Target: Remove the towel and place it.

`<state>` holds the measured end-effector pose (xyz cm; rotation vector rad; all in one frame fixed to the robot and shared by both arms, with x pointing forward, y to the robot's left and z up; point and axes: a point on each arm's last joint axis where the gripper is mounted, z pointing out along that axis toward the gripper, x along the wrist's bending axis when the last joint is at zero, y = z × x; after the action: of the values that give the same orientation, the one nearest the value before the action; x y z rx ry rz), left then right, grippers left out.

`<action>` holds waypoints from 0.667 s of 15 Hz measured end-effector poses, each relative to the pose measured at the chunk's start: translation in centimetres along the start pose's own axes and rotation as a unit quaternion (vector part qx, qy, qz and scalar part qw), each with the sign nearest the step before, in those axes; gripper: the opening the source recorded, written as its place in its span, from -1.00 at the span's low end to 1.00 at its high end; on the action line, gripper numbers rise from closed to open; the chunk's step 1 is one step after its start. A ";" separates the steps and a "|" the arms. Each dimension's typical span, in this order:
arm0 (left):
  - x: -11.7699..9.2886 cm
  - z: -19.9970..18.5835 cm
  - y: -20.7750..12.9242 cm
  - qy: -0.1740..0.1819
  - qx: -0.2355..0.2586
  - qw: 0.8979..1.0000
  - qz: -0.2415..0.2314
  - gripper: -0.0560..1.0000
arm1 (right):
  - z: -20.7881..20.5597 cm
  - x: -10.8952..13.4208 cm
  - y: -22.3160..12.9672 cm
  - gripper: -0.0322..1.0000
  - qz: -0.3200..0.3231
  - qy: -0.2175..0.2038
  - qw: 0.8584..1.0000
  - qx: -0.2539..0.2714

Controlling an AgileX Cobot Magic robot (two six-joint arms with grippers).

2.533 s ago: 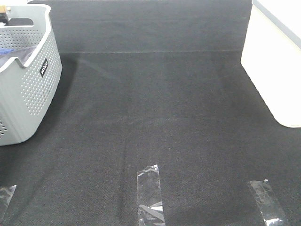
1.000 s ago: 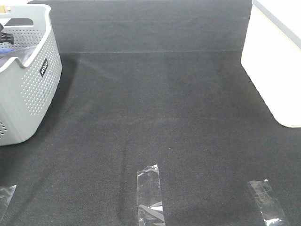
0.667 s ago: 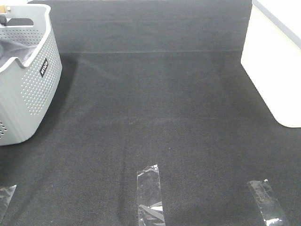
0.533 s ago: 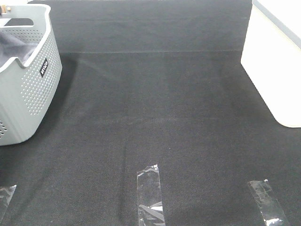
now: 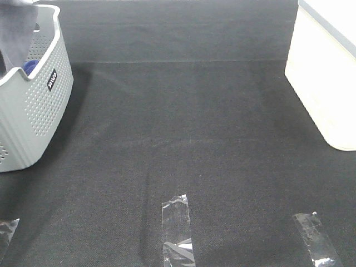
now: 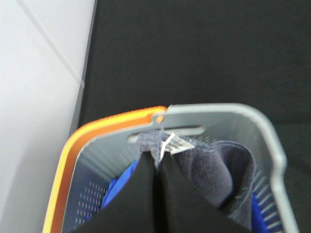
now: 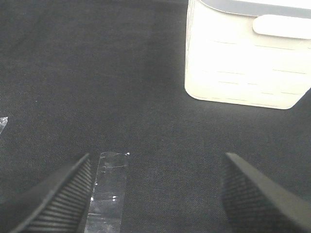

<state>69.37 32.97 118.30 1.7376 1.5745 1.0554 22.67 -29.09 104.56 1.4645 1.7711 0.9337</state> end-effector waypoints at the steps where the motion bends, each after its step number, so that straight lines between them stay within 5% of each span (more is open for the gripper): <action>1: -1.2 -2.0 1.2 -0.010 -0.025 1.000 0.015 -0.89 | 0.0 0.0 0.0 0.41 0.000 0.000 1.000 0.000; 6: -9.1 -11.5 4.8 -0.095 -0.130 0.982 0.096 -0.89 | 0.0 0.0 0.0 0.41 0.000 0.000 1.000 0.000; 10: -15.3 -14.8 4.5 -0.170 -0.138 0.962 0.164 -0.89 | 0.0 0.0 0.0 0.41 0.000 0.000 1.000 0.000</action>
<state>59.39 15.79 127.13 1.8962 0.9048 1.0038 22.67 -29.08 104.56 1.4646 1.7714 0.9348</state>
